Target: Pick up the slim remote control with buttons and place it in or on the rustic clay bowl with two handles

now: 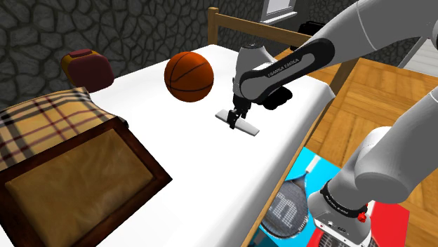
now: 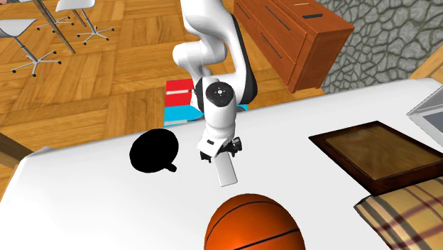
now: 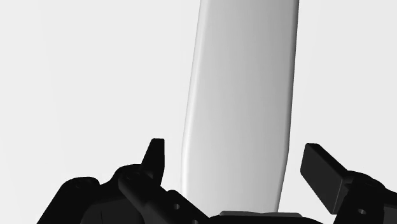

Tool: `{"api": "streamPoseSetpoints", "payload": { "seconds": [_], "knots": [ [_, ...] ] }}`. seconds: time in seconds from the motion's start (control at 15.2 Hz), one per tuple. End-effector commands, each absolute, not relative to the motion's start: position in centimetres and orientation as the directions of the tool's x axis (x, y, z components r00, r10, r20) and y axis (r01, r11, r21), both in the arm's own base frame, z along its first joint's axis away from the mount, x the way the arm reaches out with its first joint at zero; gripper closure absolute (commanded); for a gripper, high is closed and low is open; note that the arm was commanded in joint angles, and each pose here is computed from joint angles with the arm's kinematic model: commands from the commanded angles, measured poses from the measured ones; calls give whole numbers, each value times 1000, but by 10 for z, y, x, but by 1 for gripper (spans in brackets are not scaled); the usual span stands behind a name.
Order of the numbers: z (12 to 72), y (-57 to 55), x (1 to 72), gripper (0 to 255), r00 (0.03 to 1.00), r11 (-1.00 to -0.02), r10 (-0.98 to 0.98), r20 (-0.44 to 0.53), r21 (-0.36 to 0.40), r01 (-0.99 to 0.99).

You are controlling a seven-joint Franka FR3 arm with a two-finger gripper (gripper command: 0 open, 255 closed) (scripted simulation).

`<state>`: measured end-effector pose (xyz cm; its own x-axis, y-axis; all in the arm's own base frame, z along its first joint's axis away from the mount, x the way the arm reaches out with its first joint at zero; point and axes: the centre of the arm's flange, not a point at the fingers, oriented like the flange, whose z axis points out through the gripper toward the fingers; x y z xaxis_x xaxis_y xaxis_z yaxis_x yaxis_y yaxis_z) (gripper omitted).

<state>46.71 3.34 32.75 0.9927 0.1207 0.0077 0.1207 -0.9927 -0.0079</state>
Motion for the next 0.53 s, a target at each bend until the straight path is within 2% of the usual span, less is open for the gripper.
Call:
{"api": "streamPoseSetpoints", "payload": {
  "seconds": [0.0,0.07,0.46],
  "knots": [
    [328,33,467,0,993,-993,121,8,-8,121],
    [328,33,467,255,993,-993,121,8,-8,121],
    [328,33,467,255,993,-993,121,8,-8,121]
  ]
}}
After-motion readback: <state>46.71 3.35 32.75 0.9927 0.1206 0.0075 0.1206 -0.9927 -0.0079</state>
